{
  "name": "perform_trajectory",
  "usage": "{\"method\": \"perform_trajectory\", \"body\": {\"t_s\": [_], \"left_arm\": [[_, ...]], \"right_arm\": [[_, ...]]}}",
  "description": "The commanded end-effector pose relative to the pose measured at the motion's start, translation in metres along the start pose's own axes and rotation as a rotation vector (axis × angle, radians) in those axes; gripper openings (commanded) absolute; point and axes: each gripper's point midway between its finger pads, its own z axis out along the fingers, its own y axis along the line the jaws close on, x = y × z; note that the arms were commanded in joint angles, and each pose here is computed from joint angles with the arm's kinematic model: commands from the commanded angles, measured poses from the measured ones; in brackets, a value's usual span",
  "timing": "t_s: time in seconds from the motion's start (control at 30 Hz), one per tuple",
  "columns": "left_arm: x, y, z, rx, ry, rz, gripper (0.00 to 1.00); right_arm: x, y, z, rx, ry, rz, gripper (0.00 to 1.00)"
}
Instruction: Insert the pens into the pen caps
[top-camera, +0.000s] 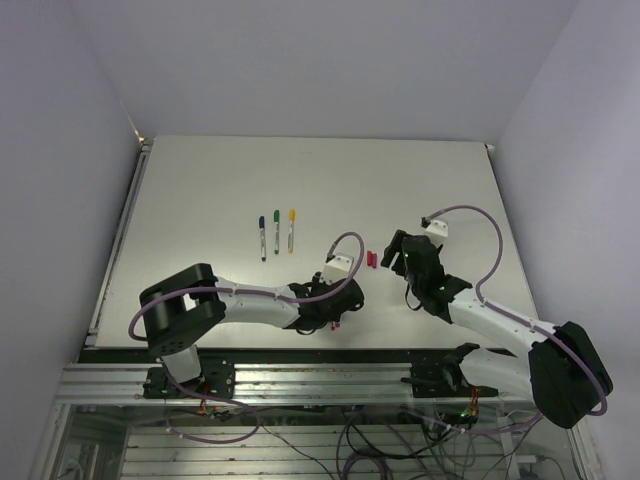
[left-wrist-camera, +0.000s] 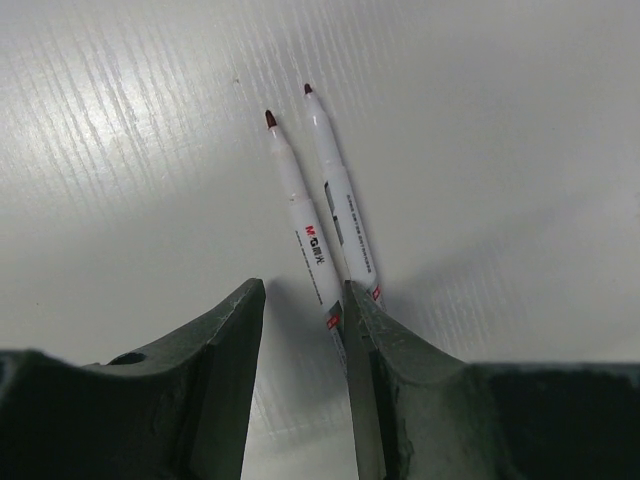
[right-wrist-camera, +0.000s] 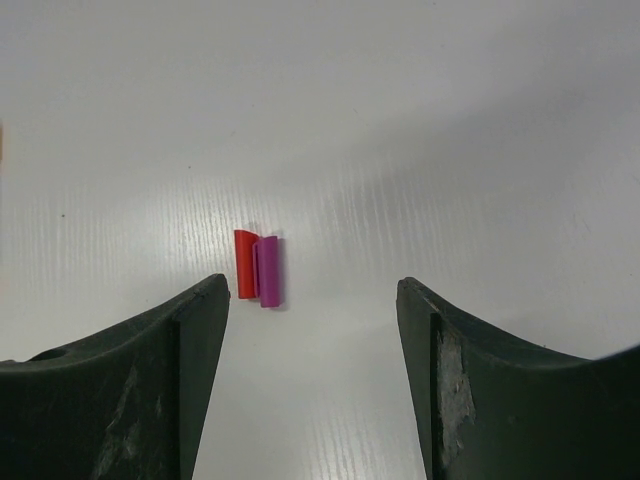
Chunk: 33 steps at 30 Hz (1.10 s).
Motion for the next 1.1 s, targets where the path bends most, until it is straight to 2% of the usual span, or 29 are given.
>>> {"method": "perform_trajectory", "body": {"t_s": [0.0,0.23,0.43,0.77,0.87,1.07], "left_arm": [[-0.004,0.002,0.001,-0.044,-0.011,-0.009,0.47],[0.003,0.013,0.0,-0.083,0.01,0.013,0.47],[0.01,0.024,-0.002,-0.118,0.03,0.03,0.42],[0.04,0.047,-0.003,-0.182,0.109,0.075,0.21],[0.052,0.051,-0.003,-0.168,0.134,0.068,0.07],[0.071,0.055,-0.002,-0.153,0.184,0.078,0.07]], "right_arm": [[-0.006,0.001,-0.002,-0.012,-0.026,0.028,0.67],[-0.008,0.007,-0.002,-0.03,-0.025,0.04,0.67],[-0.011,0.012,0.002,-0.033,-0.017,0.022,0.67],[-0.016,0.031,0.014,-0.054,0.028,-0.047,0.67],[-0.012,0.039,0.019,-0.079,0.063,-0.085,0.66],[0.001,0.052,0.031,-0.116,0.143,-0.166,0.56]]}}
